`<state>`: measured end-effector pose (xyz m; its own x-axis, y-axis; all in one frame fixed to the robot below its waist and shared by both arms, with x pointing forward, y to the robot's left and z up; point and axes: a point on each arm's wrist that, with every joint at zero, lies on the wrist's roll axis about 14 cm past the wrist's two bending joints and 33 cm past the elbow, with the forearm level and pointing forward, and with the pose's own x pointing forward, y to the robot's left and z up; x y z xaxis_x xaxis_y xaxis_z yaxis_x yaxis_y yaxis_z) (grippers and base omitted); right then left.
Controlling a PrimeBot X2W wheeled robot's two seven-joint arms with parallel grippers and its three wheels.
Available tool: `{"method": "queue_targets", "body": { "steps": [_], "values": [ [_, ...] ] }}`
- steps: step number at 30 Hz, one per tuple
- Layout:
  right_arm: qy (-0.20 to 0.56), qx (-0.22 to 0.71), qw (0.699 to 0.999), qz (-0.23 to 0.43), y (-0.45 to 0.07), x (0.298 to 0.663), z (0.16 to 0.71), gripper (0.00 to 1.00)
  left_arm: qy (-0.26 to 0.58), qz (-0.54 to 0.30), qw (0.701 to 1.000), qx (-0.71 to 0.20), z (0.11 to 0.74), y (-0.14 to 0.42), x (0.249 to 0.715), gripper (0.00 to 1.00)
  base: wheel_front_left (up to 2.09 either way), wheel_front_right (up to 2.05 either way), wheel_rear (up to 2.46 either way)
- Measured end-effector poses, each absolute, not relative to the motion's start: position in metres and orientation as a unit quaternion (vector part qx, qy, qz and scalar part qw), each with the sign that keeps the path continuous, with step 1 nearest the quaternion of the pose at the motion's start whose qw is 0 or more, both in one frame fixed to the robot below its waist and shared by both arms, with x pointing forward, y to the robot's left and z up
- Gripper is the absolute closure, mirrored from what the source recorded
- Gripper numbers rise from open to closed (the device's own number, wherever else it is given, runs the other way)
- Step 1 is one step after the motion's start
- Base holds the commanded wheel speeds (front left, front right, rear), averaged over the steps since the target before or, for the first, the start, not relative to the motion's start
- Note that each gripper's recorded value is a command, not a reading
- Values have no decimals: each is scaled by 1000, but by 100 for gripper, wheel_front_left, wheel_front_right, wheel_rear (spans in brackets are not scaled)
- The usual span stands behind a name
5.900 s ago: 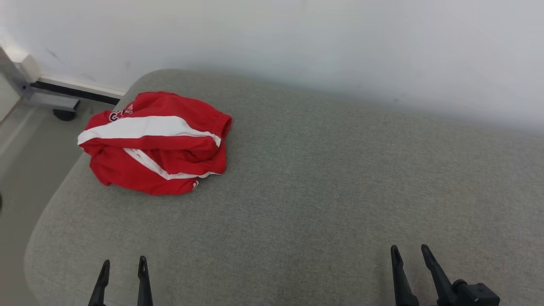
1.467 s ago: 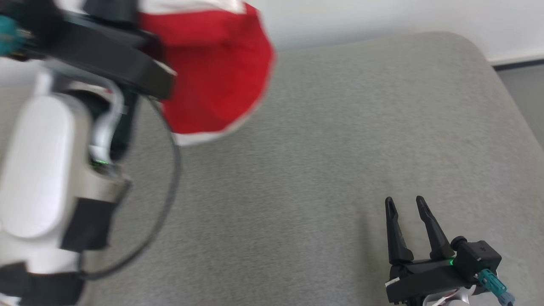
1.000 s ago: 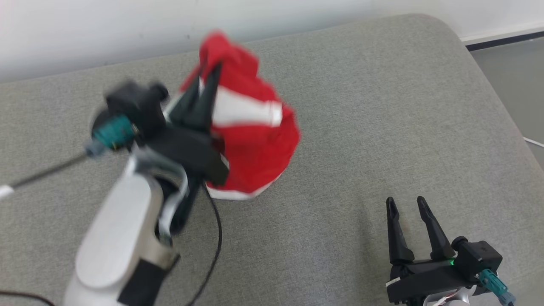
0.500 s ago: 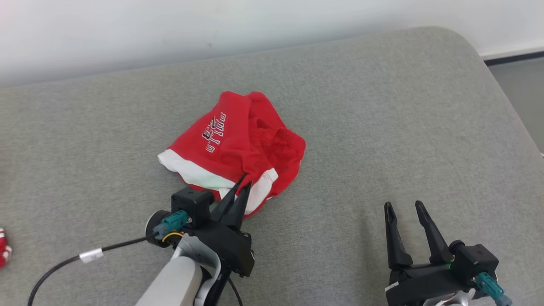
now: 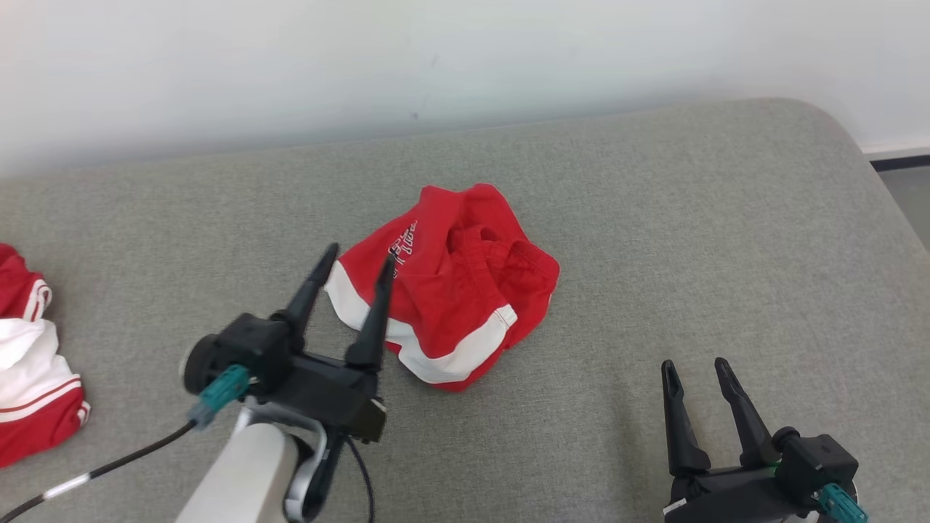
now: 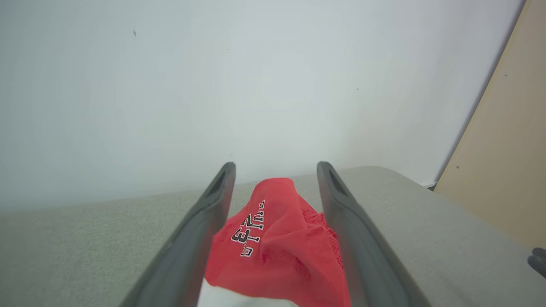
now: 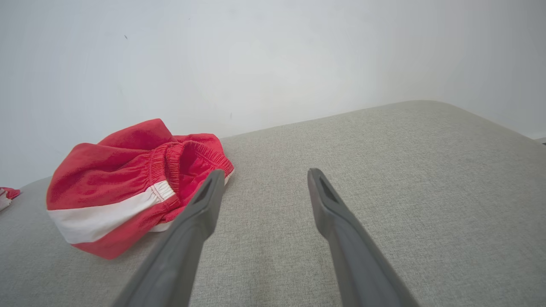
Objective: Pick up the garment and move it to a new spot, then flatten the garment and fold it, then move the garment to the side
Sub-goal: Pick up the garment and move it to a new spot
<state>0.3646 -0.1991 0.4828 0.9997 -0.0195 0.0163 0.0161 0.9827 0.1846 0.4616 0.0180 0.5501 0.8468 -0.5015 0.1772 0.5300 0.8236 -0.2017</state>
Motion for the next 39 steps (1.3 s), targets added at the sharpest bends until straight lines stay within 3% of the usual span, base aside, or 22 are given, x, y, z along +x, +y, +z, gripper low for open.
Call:
{"method": "queue_targets", "body": {
  "steps": [5,10,24,39],
  "values": [
    [-26,92,995,8,-189,368,494,0,-120,-217,962,-115,582,60,460,0,0,0,0],
    [-39,92,995,17,-184,371,503,0,-131,-166,972,-101,579,97,445,0,0,0,0],
    [-41,93,994,27,-178,370,505,0,-75,-104,989,-69,528,137,400,0,0,0,0],
    [-26,90,995,29,-176,365,495,0,-44,-58,996,-59,506,161,388,0,0,0,0]
  ]
}}
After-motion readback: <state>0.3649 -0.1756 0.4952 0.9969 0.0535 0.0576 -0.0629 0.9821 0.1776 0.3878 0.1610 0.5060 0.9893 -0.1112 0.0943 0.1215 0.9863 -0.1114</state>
